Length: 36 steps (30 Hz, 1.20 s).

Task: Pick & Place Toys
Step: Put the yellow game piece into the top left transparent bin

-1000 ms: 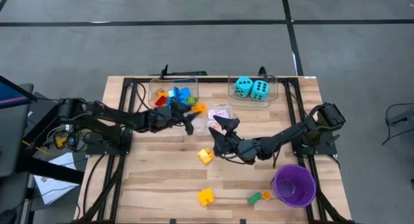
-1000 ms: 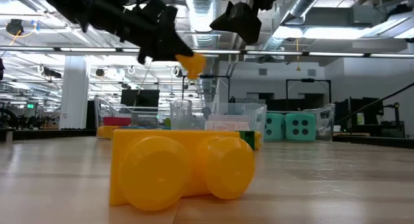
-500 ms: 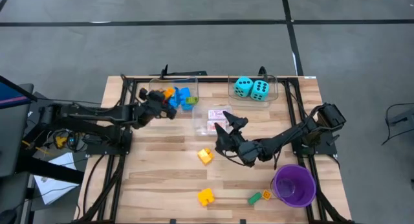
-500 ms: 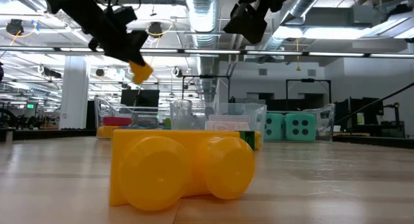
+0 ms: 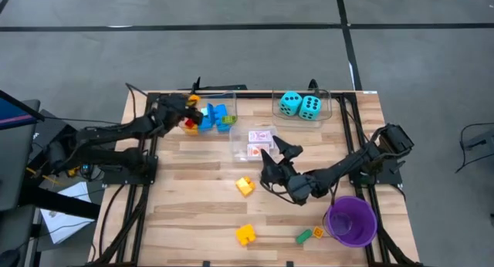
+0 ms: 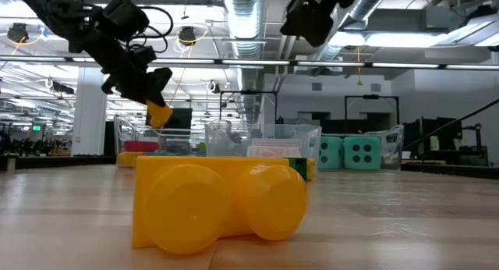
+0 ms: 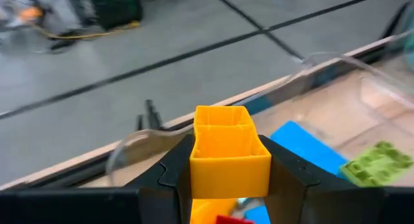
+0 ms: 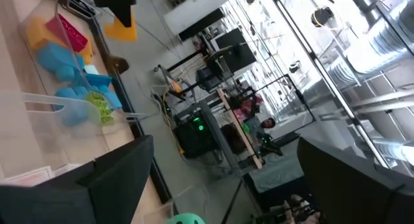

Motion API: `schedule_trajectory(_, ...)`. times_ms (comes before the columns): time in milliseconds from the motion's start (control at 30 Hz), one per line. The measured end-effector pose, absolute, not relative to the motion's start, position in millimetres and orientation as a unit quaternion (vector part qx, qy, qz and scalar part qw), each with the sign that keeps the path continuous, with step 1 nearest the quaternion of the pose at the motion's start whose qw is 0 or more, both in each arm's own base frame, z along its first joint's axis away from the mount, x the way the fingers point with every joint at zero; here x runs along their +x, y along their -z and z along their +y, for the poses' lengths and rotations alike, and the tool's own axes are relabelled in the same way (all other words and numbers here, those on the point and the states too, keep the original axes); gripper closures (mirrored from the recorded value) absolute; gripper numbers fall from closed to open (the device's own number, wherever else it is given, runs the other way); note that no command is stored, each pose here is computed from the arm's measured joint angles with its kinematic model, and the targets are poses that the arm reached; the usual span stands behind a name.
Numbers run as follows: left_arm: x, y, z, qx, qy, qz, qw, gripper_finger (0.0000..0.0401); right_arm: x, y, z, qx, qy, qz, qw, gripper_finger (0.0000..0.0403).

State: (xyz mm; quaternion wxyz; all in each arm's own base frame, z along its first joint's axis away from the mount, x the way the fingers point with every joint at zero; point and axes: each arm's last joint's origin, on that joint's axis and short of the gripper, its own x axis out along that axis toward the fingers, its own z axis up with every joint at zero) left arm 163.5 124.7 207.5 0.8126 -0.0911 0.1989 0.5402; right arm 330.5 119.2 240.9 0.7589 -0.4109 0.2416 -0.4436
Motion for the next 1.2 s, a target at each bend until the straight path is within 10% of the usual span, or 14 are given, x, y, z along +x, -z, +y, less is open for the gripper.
schedule_trajectory(1200,159,-189,160,-0.130,-0.496,0.209,0.833,0.0208,323,-241,132,-0.391,0.464,0.240,0.758,0.0029)
